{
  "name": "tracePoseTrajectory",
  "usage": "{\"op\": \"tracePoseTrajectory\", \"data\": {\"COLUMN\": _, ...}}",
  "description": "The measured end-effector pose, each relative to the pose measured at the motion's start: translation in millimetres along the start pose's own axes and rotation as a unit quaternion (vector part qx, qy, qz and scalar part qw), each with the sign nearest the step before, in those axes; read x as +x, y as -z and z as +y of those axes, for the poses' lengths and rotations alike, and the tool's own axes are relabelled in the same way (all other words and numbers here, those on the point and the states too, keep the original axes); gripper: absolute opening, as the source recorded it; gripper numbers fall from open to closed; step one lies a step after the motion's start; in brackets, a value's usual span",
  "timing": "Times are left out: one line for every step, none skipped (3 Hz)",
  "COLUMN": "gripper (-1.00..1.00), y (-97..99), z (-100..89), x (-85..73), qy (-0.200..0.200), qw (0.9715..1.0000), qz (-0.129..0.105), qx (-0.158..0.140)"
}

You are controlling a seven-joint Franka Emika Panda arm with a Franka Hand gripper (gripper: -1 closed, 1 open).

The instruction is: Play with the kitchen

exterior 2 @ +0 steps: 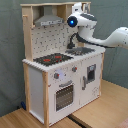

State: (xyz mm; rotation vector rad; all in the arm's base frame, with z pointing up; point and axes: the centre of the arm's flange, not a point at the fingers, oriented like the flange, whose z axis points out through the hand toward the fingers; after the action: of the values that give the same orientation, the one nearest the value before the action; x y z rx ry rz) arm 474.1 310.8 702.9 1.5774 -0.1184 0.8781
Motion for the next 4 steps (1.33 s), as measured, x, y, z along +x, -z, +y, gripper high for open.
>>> {"op": "tracePoseTrajectory", "data": {"gripper": -1.0, "y": 2.0, "z": 14.3, "x": -10.4, "qy": 0.007, "qw": 0.9999, "qz": 0.008, "qx": 0.011}}
{"op": "tracePoseTrajectory", "data": {"gripper": -1.0, "y": 0.1, "z": 19.6, "x": -21.8, "qy": 0.016, "qw": 0.9995, "qz": 0.015, "qx": 0.023}}
{"op": "tracePoseTrajectory", "data": {"gripper": -1.0, "y": 0.4, "z": 25.4, "x": -33.3, "qy": 0.024, "qw": 0.9988, "qz": 0.025, "qx": 0.036}}
{"op": "tracePoseTrajectory", "data": {"gripper": -1.0, "y": 6.0, "z": 45.1, "x": -42.5, "qy": 0.026, "qw": 0.998, "qz": 0.035, "qx": 0.045}}
